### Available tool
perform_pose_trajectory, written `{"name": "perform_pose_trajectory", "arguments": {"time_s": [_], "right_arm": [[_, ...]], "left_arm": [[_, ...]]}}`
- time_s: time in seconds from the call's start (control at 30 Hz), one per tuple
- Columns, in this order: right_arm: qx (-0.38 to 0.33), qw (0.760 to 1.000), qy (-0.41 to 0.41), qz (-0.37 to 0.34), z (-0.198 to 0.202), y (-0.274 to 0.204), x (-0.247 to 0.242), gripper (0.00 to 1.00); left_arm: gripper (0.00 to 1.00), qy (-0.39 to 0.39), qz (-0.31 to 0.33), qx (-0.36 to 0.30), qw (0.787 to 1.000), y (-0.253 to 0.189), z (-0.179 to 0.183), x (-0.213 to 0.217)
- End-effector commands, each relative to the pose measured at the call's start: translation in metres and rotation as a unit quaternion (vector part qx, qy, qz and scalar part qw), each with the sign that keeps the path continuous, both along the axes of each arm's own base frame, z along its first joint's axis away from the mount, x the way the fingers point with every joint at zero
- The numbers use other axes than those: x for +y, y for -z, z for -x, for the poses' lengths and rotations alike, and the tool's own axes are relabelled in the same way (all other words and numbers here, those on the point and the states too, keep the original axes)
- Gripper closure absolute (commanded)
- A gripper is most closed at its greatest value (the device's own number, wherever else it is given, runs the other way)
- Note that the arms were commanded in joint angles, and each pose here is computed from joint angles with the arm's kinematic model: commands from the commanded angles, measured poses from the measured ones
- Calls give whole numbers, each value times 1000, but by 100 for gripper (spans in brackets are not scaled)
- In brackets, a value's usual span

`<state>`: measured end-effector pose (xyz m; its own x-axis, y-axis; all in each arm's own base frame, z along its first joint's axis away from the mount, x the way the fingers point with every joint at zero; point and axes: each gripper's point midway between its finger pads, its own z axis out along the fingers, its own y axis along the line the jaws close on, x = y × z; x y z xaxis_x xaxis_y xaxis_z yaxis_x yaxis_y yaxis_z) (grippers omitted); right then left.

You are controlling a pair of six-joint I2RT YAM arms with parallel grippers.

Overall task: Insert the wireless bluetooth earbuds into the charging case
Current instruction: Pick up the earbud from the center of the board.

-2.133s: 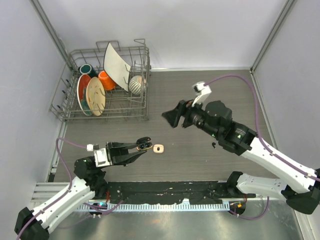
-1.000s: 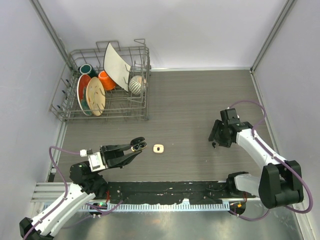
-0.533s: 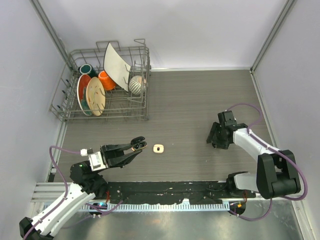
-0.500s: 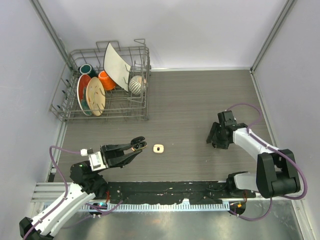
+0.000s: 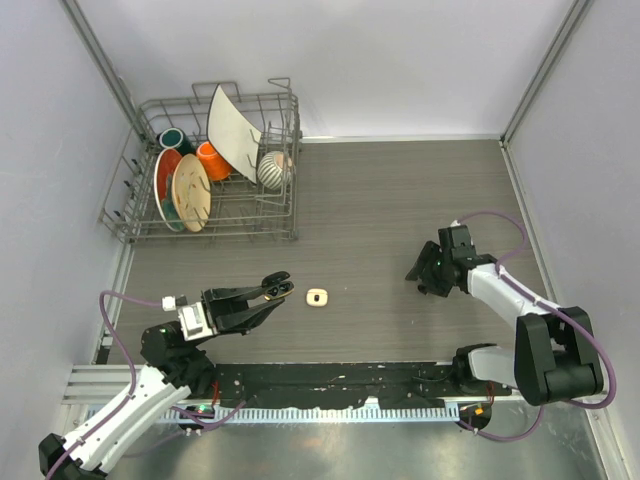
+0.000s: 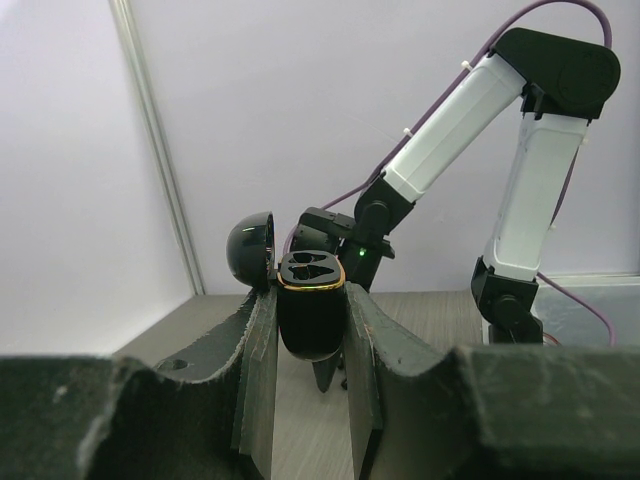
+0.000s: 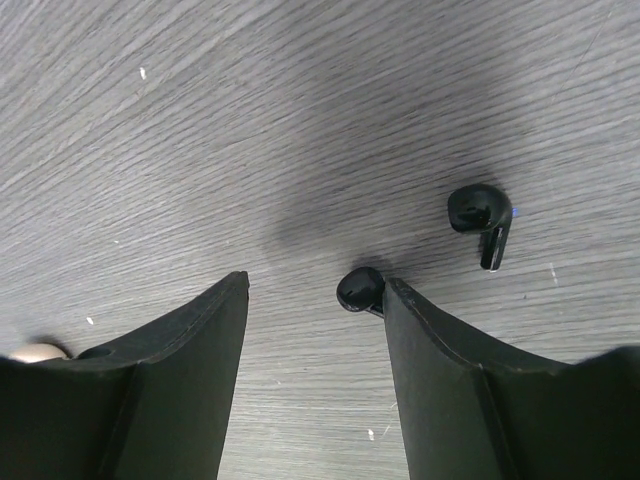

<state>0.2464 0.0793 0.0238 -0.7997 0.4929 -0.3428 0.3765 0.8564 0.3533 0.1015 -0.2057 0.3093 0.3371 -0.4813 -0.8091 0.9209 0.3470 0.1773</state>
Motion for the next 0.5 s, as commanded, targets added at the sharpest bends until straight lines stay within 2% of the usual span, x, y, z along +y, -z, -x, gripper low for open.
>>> {"name": "perform_pose_trajectory", "arguments": {"time_s": [0.0,0.23,0.47], "right_arm": [[33,999,16,-20,20,12,5,38],[37,999,19,13,29,13,0,36],[27,999,11,19,36,15,23,30]], "left_arm": [[100,-11,8,-8,1000,-4,-2,2],[100,-13,10,-7,1000,-4,-3,2],[100,-11,11,-8,1000,-5,-2,2]]}}
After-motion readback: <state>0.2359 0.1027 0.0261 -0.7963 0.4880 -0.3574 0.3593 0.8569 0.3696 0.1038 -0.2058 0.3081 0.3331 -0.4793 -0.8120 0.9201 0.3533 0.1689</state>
